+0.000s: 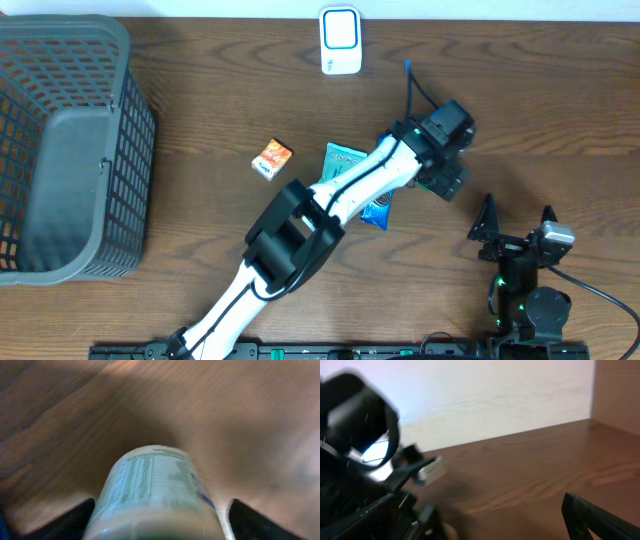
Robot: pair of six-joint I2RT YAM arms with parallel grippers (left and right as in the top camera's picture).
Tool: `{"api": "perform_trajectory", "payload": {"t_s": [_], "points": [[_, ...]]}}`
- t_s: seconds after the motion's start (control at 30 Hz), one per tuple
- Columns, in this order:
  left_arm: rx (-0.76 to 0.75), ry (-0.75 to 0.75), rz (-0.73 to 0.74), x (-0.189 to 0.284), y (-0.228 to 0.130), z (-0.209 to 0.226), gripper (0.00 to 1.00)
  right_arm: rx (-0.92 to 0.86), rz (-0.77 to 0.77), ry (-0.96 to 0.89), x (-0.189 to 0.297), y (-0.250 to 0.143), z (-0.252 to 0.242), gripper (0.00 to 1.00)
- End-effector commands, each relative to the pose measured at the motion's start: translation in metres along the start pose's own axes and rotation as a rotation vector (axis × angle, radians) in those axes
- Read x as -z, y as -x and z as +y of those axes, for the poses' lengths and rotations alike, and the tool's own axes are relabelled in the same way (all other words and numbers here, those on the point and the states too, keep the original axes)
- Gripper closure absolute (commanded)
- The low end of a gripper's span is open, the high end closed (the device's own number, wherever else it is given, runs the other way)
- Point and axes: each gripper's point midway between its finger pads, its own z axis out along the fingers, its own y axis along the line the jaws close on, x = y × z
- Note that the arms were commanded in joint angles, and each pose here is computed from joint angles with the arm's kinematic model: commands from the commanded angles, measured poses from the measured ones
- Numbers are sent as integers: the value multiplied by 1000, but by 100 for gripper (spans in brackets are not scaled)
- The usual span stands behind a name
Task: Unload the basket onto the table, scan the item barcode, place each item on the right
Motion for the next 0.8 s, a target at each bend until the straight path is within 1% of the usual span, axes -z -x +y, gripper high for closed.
{"api": "perform_trajectory", "payload": {"t_s": [0.0,0.03,0.13,0.2,0.27,0.33,0.4,0.5,0.53,0.57,0.63,0.67,0.73,0.77], "points": [[-65,-35,-120,60,32,-25,6,21,-34,78,6,26,17,1],[-70,-38,-142,71,36,-28,1,21,-33,78,8,34,19,1],[-82,-44,-215,109,51,-35,2,22,12,65,20,51,20,1],[-86,-12,-270,136,60,-35,2,12,64,52,29,58,20,1],[-76,88,-339,171,69,-23,2,-19,126,40,38,64,21,1],[-59,194,-412,210,75,-10,2,-27,219,54,47,65,27,1],[-40,267,-475,248,77,-1,2,-43,308,172,58,67,50,1],[-5,348,-566,310,73,12,2,-68,347,359,72,80,84,1],[17,386,-610,340,69,20,2,-69,342,367,72,83,85,1],[30,408,-632,355,67,25,2,-70,340,370,72,84,86,1],[70,464,-707,403,57,38,2,-102,314,385,70,92,90,1],[96,493,-764,435,49,45,2,-122,304,384,67,95,90,1],[115,531,-852,482,36,53,2,-126,307,368,59,96,89,1],[111,550,-896,505,29,54,2,-149,324,330,52,94,84,1]]}}
